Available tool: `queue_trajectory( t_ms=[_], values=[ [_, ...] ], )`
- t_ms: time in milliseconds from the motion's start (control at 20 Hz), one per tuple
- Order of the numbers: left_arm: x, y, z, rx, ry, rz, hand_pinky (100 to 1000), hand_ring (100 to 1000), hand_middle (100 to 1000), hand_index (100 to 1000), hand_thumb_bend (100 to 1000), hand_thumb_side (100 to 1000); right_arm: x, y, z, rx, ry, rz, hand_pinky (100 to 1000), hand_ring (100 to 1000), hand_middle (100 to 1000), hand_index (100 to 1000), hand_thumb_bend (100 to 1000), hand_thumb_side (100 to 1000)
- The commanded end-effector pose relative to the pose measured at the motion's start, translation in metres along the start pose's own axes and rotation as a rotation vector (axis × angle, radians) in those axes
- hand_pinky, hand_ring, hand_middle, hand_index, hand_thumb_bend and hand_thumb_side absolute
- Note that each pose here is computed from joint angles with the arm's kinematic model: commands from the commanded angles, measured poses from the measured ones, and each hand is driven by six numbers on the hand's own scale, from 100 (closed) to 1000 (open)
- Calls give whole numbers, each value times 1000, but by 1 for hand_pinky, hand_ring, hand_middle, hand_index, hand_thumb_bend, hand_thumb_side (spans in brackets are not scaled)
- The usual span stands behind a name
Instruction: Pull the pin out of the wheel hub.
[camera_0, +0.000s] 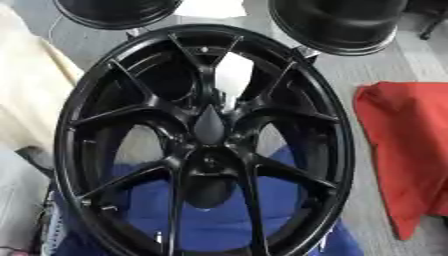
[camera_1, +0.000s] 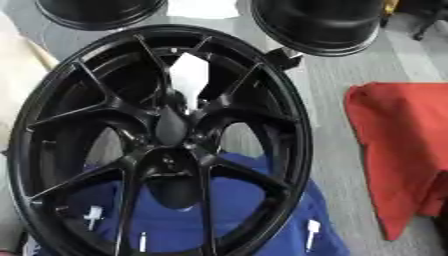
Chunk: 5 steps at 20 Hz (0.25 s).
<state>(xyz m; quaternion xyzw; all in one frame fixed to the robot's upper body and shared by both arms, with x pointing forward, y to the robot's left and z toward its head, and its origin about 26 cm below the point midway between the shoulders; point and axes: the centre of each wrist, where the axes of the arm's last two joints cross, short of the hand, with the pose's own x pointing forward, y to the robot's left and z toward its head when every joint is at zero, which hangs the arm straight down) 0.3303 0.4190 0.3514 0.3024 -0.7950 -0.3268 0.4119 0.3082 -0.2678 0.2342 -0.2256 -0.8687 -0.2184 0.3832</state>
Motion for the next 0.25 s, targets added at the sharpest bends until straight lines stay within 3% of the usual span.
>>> queue_trajectory(
  t_ms=[50,250],
  values=[
    [37,7,-3,136,-165,143,785,727,621,744,100,573,10,-1,-6,1,-38,-6,531,652,597,647,271,361],
    [66,-19,6,279,-285,395,787,738,638,771,100,587,12,0,-8,11,-50,-6,529,652,598,648,269,359]
  ],
)
